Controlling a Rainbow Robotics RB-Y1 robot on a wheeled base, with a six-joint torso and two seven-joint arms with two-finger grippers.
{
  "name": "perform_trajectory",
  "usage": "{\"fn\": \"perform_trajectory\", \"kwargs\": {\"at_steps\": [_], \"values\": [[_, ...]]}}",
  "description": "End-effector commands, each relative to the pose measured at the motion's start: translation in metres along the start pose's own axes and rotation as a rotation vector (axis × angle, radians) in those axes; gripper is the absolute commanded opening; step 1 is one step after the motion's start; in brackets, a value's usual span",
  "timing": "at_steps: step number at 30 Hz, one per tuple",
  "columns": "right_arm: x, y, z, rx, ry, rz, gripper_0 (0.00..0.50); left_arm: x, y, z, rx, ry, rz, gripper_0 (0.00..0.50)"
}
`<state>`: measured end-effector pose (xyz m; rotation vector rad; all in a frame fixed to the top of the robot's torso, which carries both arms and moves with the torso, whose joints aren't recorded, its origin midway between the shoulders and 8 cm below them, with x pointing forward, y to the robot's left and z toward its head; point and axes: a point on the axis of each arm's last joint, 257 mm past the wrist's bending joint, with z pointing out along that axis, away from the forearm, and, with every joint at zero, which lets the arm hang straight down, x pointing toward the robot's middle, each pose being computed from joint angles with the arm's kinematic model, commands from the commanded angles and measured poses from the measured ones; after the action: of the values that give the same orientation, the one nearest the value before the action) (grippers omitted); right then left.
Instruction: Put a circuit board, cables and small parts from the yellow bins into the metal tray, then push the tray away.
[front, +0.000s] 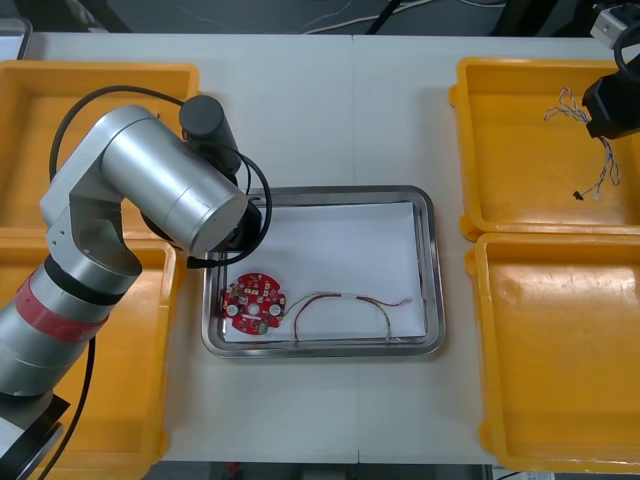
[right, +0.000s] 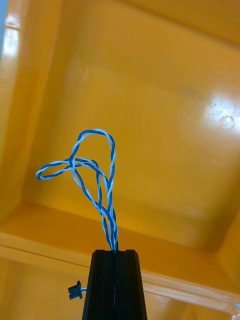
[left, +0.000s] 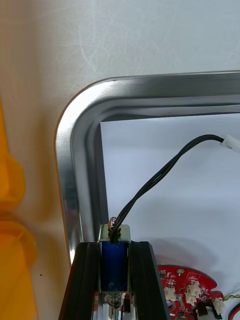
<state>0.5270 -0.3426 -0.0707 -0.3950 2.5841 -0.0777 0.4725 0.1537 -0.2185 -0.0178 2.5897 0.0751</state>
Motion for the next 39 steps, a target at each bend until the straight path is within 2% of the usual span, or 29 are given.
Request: {"fn": "perform_trajectory", "kwargs": {"at_steps": [1, 6, 12, 22, 25, 29, 35, 39], "values": [[0.007, -0.016, -0.023, 0.007, -0.055, -0.062, 0.000, 0.011, -0.018, 0.002, 0.021, -0.001, 0.084, 0.000], [0.020, -0.014, -0.024, 0.000, -0.051, -0.115, 0.000, 0.016, -0.020, 0.004, 0.016, 0.006, 0.104, 0.000], [0.040, -0.018, -0.030, 0.062, -0.047, -0.199, 0.000, 0.021, -0.025, 0.007, 0.019, 0.011, 0.126, 0.000], [0.065, -0.018, -0.032, 0.105, -0.024, -0.302, 0.000, 0.017, -0.033, 0.026, 0.043, -0.003, 0.145, 0.000], [0.070, -0.013, -0.032, 0.090, -0.027, -0.332, 0.000, 0.017, -0.033, 0.028, 0.044, -0.002, 0.149, 0.000], [0.079, -0.001, -0.032, 0.043, -0.037, -0.371, 0.000, 0.018, -0.034, 0.033, 0.047, 0.002, 0.154, 0.000], [0.091, 0.015, -0.033, 0.039, -0.045, -0.450, 0.000, 0.017, -0.041, 0.037, 0.069, -0.008, 0.163, 0.000], [0.097, 0.033, -0.035, 0.003, -0.057, -0.502, 0.000, 0.018, -0.044, 0.037, 0.076, -0.005, 0.167, 0.000]]}}
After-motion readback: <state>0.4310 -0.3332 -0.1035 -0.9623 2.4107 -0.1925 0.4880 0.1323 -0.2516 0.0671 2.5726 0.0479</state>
